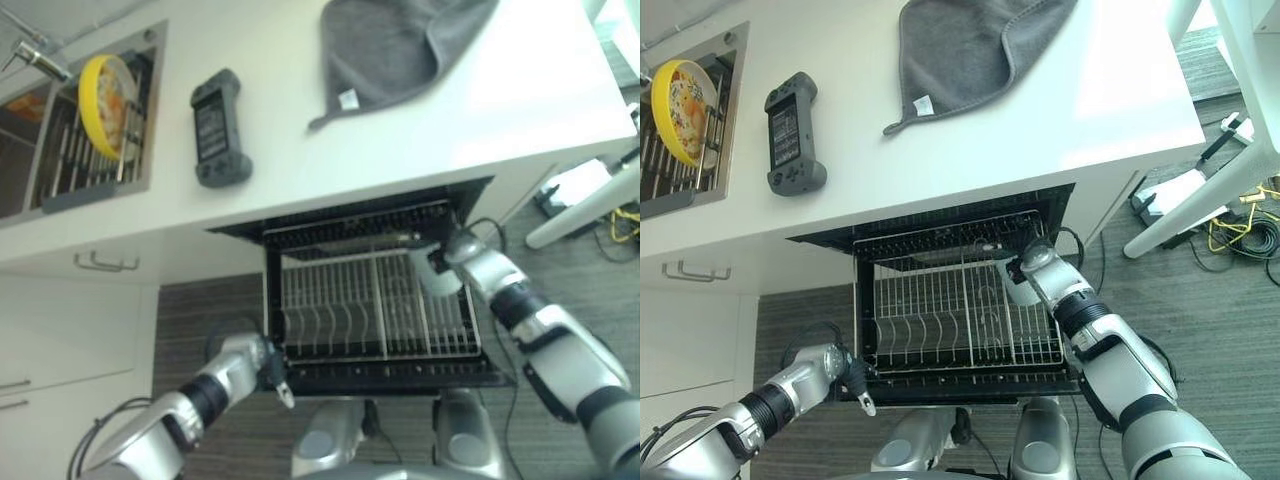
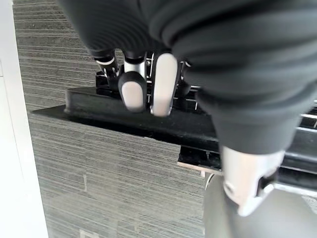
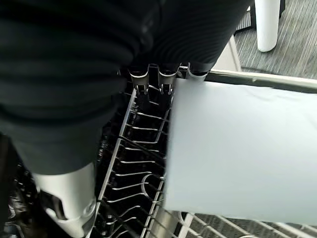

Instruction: Place the dishes in the dishwasher.

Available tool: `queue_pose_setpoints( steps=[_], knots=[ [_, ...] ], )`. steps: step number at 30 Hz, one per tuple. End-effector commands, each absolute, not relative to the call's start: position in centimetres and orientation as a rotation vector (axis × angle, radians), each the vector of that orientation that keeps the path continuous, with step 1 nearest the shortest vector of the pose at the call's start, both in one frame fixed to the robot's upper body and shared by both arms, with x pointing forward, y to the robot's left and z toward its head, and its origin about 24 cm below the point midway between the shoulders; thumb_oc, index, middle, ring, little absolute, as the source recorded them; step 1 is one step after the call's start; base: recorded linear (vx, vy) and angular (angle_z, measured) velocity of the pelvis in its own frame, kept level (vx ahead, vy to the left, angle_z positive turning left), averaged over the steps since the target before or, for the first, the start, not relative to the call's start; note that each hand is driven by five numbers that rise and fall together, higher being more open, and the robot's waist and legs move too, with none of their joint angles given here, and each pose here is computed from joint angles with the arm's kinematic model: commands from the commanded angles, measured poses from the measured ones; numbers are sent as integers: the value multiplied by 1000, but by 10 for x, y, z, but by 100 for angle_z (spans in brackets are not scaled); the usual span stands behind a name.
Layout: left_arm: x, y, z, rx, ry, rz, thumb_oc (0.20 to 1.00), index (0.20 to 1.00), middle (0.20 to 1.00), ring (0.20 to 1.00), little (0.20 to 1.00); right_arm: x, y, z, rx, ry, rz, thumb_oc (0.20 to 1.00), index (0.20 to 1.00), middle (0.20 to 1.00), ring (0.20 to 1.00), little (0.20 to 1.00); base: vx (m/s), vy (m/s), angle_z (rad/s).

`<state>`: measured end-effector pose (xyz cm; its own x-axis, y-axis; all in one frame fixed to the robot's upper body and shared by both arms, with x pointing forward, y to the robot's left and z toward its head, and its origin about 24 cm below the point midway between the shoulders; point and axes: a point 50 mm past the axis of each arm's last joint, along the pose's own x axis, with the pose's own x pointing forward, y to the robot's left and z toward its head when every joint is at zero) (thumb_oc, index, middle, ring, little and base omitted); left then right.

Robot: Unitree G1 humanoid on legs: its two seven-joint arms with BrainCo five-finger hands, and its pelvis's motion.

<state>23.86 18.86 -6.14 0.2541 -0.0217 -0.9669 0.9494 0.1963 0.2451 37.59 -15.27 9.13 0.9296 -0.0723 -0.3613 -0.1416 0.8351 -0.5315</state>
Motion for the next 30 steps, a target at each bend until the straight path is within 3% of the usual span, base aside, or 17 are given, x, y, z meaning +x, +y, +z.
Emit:
queue_pose_setpoints(
  steps=[1,8,12,17,21,30],
  knots=[
    [154,168,-115,1028,1279,-1126,1000,1000,1000,1000,1000,383,-142,116,-581,304,51,1000,1000,1000,1000,1000,23,57,-9],
    [181,154,-86,898,915,-929,1000,1000,1000,1000,1000,368,-153,130,-598,206,56,1000,1000,1000,1000,1000,23,49,-3],
    [232,156,-6,810,477,-643,1000,1000,1000,1000,1000,345,-169,124,-560,168,27,1000,1000,1000,1000,1000,2,-47,4],
    [257,182,83,782,90,-420,1000,1000,1000,1000,1000,309,-200,107,-480,132,0,1000,1000,1000,1000,1000,-7,-182,13],
    [263,205,136,760,-197,-243,1000,1000,1000,1000,1000,294,-212,107,-399,101,-5,1000,1000,1000,1000,1000,-10,-238,15],
    [243,213,163,624,-499,-102,1000,1000,1000,1000,1000,274,-212,100,-232,62,18,1000,1000,1000,1000,1000,11,-144,8]
  ],
)
